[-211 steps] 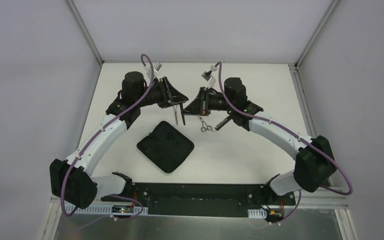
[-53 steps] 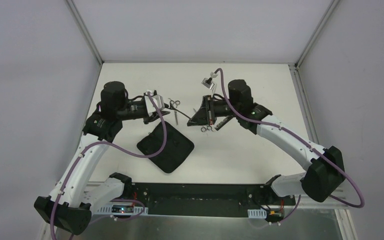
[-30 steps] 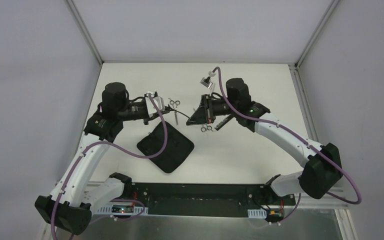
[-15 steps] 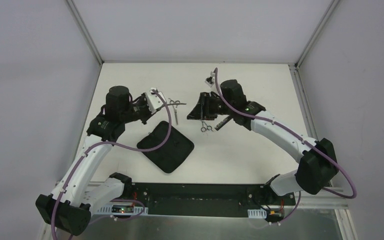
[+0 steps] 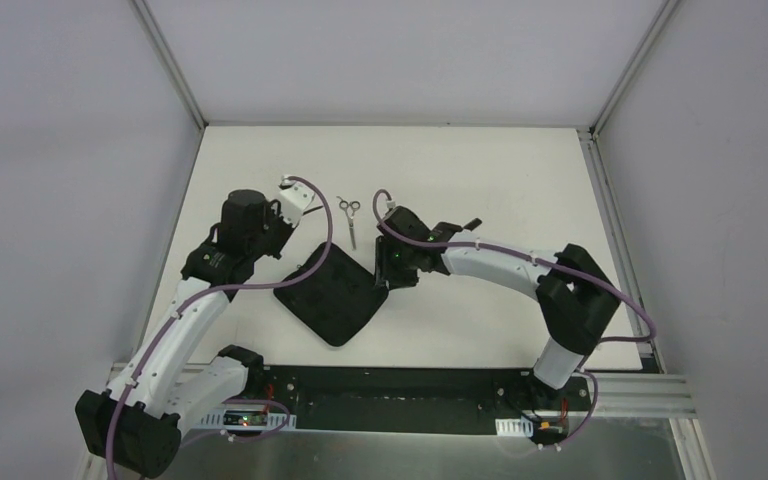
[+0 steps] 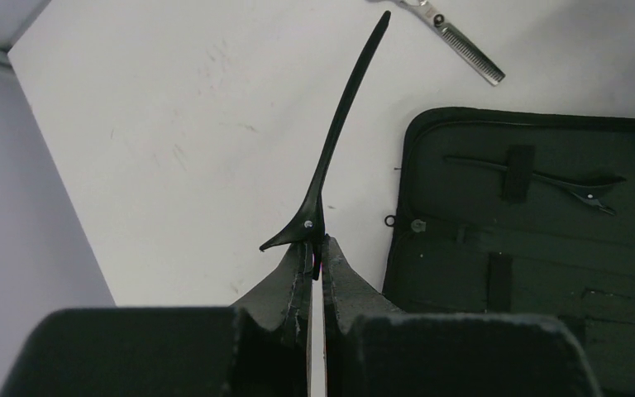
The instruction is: Sort the hair-cutting tools
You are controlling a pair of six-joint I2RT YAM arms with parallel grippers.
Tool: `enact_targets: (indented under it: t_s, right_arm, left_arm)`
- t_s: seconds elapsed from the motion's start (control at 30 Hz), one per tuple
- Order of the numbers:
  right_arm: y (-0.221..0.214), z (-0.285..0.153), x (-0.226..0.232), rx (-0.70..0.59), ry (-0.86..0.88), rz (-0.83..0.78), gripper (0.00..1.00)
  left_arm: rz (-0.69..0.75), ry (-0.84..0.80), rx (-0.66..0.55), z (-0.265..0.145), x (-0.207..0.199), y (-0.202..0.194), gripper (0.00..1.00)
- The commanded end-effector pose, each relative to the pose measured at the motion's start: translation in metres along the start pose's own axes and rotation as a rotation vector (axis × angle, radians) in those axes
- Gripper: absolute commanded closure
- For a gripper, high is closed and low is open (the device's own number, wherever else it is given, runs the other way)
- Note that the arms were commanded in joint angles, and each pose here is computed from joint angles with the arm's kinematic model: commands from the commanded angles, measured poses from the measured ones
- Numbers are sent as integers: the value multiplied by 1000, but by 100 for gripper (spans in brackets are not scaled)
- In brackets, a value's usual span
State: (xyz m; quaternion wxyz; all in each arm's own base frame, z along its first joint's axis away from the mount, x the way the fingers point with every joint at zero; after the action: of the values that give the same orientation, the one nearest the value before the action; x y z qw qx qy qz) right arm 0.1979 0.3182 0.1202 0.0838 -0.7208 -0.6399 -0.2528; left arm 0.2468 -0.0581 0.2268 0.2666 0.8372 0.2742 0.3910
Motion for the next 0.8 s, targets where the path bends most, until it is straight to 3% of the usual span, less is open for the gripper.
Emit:
enact_targets:
  t_s: [0.0, 0.33, 0.57, 0.67, 0.77]
  right_arm:
    - [4, -6, 8, -84, -82, 30, 54]
    - [-18, 20, 12, -35, -161, 9, 53]
    - [-27, 36, -9, -35, -244, -1, 54]
    - [-28, 36, -22, -56, -269, -12, 59]
    - [-27, 35, -32, -71, -294, -35, 71]
  left_arm:
    - [-89, 106, 57, -7, 9, -11, 100]
    - [-113, 90, 62, -1, 4, -13, 100]
    - [-130, 73, 48, 4, 0, -13, 100]
    - [-125, 67, 34, 2, 0, -12, 100]
    - [-114, 77, 21, -1, 1, -11, 100]
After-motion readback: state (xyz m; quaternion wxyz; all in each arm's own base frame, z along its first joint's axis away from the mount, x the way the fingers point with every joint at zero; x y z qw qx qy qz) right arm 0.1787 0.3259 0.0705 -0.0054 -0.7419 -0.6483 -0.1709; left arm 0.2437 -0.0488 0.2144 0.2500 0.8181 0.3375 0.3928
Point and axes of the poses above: each gripper's point midway between its finger pads, its own z axis out along the fingers, its own x axis along the line the jaws close on, y = z × x, the point moved 5 cm from there along -z, back along the fingers, and after that the axes turned 12 degrees about z, right-handed, at the moved point
